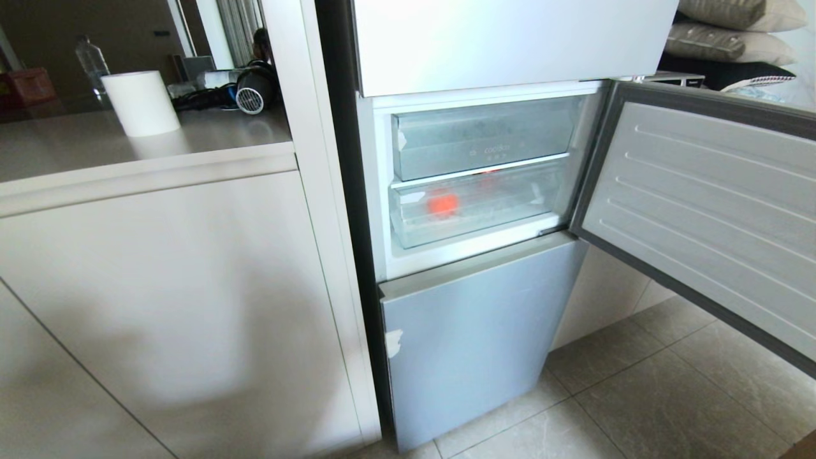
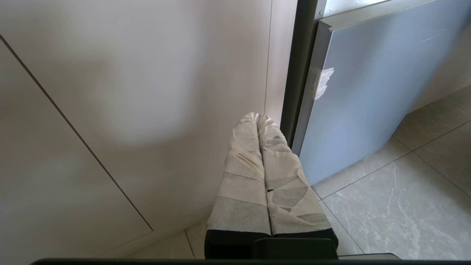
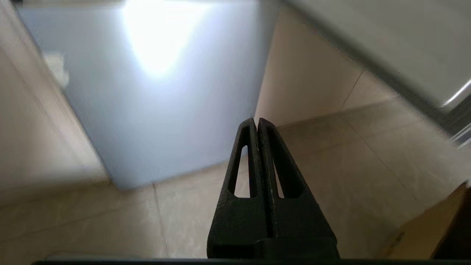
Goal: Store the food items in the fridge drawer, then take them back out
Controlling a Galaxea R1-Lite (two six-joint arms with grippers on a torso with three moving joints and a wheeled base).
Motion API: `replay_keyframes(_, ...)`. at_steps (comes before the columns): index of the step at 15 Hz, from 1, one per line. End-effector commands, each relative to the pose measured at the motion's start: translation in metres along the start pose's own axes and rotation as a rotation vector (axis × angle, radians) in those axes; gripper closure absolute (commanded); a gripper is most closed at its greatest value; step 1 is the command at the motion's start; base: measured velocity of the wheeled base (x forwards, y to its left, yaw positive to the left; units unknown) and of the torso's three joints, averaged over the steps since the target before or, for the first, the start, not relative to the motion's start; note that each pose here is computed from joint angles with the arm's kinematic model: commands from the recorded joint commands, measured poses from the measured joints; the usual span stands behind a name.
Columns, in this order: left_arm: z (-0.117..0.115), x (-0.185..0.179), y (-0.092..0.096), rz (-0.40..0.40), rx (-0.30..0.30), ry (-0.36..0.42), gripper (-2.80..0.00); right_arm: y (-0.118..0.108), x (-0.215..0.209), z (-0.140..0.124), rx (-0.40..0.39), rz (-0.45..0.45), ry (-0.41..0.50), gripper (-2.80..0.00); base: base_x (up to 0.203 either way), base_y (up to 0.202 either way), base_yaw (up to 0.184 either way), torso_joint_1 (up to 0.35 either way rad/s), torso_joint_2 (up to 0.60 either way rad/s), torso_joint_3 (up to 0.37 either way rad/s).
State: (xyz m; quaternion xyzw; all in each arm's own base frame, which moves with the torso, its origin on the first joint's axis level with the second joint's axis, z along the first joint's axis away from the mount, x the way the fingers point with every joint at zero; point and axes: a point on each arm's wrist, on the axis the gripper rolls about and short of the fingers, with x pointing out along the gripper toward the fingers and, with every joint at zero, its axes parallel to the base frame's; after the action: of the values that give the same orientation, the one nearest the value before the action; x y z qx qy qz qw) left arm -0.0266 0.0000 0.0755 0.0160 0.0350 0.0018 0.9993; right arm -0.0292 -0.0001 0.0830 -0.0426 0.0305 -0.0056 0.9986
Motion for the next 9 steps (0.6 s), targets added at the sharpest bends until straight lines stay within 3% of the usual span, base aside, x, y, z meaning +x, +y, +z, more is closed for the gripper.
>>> replay_keyframes(1, 0.0, 0.0, 0.0, 0.0, 0.002, 0.003, 0.0, -0.004, -0.006, 0.031, 0.004, -0.062, -0.055, 0.0, 0.0, 0.0, 0.0, 0.0, 0.0, 0.0)
replay_keyframes(5, 0.0, 0.0, 0.0, 0.001, 0.001, 0.002, 0.0, -0.014, 0.017, 0.103, 0.113, -0.239, 0.028, 0.0, 0.0, 0.0, 0.0, 0.0, 0.0, 0.0)
replay_keyframes(9, 0.0, 0.0, 0.0, 0.0, 0.002, 0.002, 0.0, -0.016, 0.069, 0.14, 0.325, -0.283, 0.149, 0.0, 0.0, 0.0, 0.0, 0.0, 0.0, 0.0)
